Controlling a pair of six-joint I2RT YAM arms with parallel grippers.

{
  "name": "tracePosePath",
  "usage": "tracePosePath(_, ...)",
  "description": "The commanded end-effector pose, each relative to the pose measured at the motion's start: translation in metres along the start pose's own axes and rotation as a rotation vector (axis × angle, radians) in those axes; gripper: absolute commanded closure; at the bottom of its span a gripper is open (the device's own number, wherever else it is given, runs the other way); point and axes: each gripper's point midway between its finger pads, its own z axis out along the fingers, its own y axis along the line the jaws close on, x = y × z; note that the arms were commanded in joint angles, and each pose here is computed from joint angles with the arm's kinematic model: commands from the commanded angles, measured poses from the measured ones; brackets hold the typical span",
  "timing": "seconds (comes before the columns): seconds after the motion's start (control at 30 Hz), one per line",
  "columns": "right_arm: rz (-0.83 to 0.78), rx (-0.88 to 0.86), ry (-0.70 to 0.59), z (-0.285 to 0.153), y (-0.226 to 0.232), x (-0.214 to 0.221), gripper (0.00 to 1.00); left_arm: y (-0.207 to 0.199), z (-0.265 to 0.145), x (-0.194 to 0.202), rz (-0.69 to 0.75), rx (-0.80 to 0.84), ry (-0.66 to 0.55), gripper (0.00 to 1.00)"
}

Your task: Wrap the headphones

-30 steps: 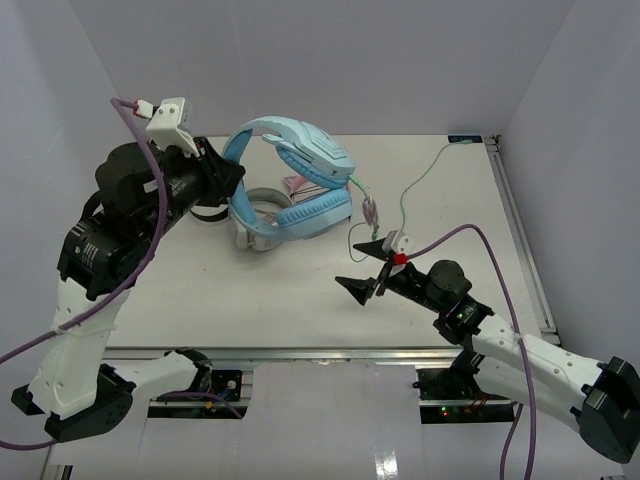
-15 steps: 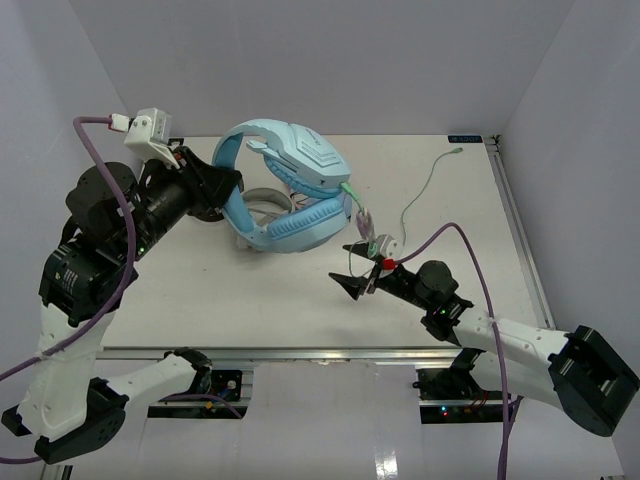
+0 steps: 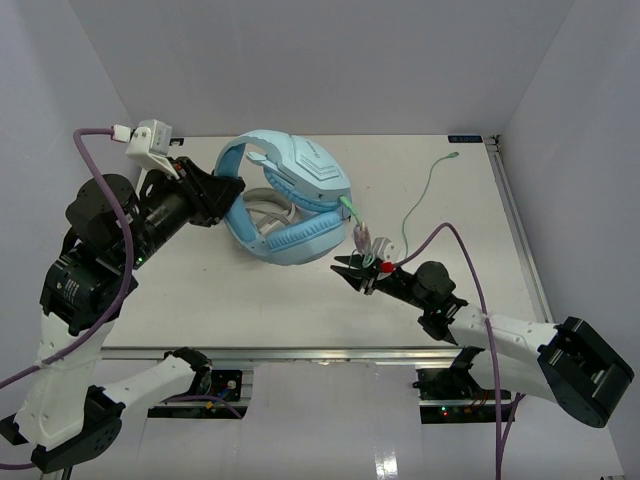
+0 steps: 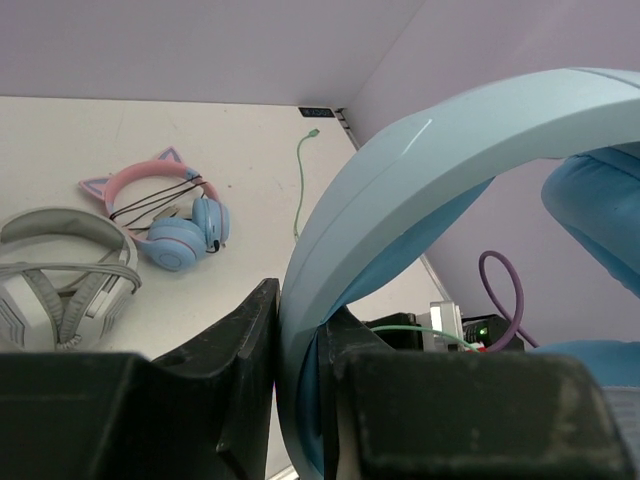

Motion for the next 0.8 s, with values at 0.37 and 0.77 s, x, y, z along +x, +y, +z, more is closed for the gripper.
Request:
tracePosePath(0.37, 0.051, -0.062, -0.025, 0.003, 0.014, 0.010, 0.81, -0.030, -0.010, -0.026, -0.107, 0.137, -0.114, 1.00)
tracePosePath(0.77, 0.100, -0.105, -0.015, 0.010, 0.020, 0.013, 0.82, -0.065, -0.015, 0.015, -0.181, 0.409, 0.003, 1.00)
